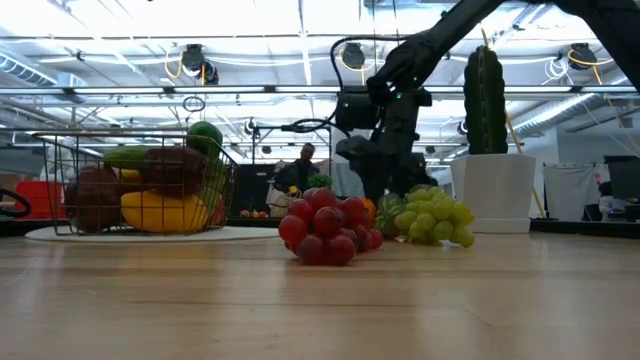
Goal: Build produce basket
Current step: Put the orange tangerine into the wire basket
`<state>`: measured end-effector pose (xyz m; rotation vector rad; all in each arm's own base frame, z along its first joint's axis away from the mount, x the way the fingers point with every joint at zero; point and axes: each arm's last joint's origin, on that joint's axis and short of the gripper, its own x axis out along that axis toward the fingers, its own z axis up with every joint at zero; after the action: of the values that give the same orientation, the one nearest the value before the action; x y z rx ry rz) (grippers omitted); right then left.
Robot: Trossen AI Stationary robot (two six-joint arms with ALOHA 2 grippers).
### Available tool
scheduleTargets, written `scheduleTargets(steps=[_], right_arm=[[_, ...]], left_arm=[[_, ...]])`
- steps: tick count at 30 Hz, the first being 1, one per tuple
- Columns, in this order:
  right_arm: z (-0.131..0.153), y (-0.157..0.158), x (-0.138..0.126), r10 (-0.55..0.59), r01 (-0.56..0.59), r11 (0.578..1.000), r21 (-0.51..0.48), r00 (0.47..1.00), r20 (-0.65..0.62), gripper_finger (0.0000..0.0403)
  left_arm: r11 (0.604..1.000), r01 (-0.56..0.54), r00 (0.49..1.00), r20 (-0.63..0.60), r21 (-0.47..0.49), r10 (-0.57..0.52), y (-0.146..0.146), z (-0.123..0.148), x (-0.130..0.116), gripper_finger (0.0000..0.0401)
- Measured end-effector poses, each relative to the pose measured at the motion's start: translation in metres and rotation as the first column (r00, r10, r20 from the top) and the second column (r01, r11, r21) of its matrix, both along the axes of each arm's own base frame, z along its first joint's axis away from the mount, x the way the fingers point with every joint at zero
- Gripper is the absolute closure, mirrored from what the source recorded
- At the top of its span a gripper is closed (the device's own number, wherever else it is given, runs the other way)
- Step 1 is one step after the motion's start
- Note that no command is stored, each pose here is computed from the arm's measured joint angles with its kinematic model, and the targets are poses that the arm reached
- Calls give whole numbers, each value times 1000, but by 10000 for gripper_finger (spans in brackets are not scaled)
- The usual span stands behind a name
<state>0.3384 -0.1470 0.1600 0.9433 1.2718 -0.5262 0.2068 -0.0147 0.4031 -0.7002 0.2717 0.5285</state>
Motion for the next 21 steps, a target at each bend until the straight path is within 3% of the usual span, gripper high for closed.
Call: scheduleTargets(steps=[3, 12, 21], right_arm=[[-4, 2, 1, 11, -11, 999, 35, 1000, 5, 236], [-10, 3, 5, 23, -23, 1000, 13, 1000, 0, 257], [-24, 3, 10, 58, -57, 998, 6, 998, -18, 325]], left_arm=[[1000, 1, 1000, 0, 0, -1, 0, 0, 0, 334], [1000, 3, 1000, -1, 3, -3, 0, 0, 0, 334], [1000, 6, 1000, -2, 2, -6, 0, 0, 0, 334]])
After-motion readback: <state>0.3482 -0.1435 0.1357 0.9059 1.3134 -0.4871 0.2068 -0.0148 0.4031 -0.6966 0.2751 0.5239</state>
